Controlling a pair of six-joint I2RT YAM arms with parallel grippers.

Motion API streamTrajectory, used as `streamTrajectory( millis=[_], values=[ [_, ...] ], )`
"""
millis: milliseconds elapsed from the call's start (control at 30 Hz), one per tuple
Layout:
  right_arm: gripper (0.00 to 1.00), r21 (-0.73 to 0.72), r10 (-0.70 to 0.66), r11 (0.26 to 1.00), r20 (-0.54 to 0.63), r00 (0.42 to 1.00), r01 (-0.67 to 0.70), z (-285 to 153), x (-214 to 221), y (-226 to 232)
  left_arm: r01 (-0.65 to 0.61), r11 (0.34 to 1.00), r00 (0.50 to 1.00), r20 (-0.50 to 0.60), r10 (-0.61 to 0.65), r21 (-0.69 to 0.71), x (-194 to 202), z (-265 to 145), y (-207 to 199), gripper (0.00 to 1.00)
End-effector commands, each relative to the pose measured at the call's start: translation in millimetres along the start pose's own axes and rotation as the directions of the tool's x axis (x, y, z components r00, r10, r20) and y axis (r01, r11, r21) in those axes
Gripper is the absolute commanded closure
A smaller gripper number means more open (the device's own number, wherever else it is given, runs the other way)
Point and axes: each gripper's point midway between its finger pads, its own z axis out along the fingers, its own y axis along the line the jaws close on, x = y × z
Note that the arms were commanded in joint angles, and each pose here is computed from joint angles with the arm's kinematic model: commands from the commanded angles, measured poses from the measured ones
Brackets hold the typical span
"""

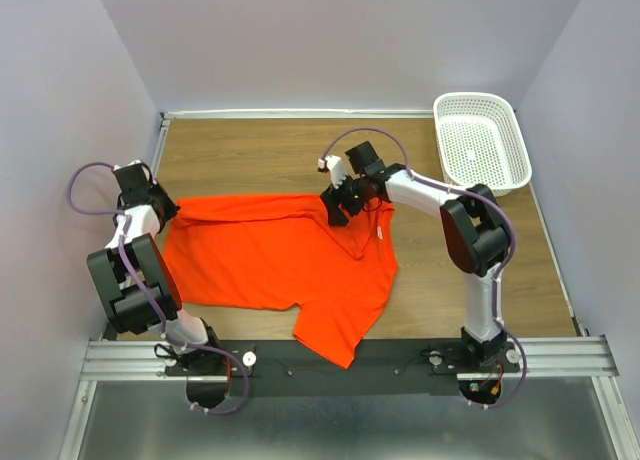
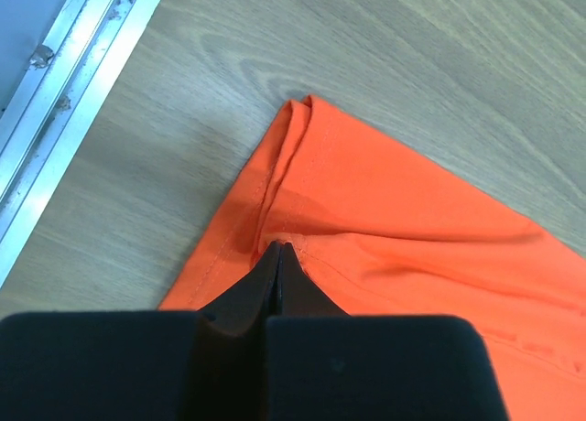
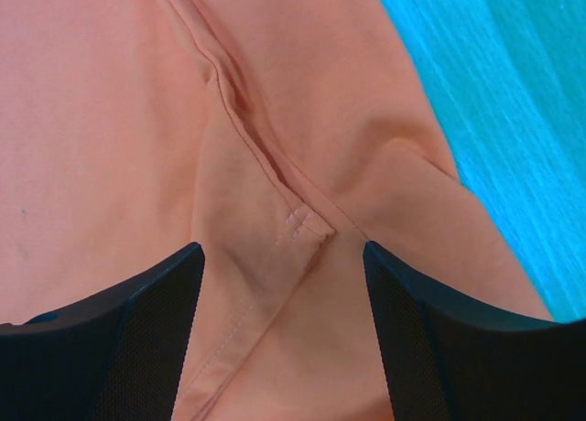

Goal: Fold and stack the t-shirts

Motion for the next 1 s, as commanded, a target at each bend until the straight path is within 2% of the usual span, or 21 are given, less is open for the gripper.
streamTrajectory(
  millis=[0, 133, 167, 333, 500, 700, 800, 900, 933, 967],
  values=[
    [0.23, -0.043, 0.022, 0.999, -0.01, 1.0, -0.023, 11, 3, 7, -0.012, 0.999, 0.999, 0.041, 0.011, 0.041, -8, -9, -6, 1.0],
    [0.32, -0.063, 0.025, 0.998, -0.013, 1.0, -0.026, 14, 5, 9, -0.015, 0.999, 0.999, 0.041, 0.013, 0.042, -7, -9, -7, 1.0],
    [0.39, -0.067, 0.024, 0.997, -0.014, 1.0, -0.025, 14, 5, 10, -0.014, 0.999, 0.999, 0.04, 0.012, 0.041, -7, -8, -6, 1.0],
    [0.56, -0.088, 0.006, 0.996, 0.003, 1.0, -0.006, 6, 1, 16, -0.014, 0.999, 0.999, 0.04, 0.012, 0.041, -7, -8, -6, 1.0],
    [0.8, -0.09, 0.0, 0.996, 0.017, 1.0, 0.002, -1, -2, 20, -0.013, 0.999, 0.999, 0.037, 0.012, 0.04, -6, -8, -5, 1.0],
    [0.93, -0.075, -0.026, 0.997, 0.049, 0.998, 0.03, -16, -13, 22, -0.017, 0.999, 0.999, 0.035, 0.016, 0.041, -5, -8, -6, 1.0],
    [0.97, -0.111, -0.042, 0.993, 0.069, 0.997, 0.049, -26, -16, 32, -0.017, 0.999, 0.999, 0.037, 0.015, 0.042, -6, -8, -7, 1.0],
    [0.99, -0.254, -0.076, 0.962, 0.085, 0.993, 0.096, -42, -11, 66, -0.016, 0.999, 0.999, 0.037, 0.014, 0.043, -6, -8, -6, 1.0],
    [0.99, -0.334, -0.128, 0.929, 0.105, 0.986, 0.156, -47, -9, 86, -0.016, 0.999, 0.999, 0.037, 0.014, 0.043, -6, -8, -6, 1.0],
    [0.99, -0.381, -0.135, 0.912, 0.062, 0.989, 0.149, -51, 4, 100, -0.016, 0.999, 0.999, 0.036, 0.014, 0.042, -6, -7, -6, 1.0]
  ],
)
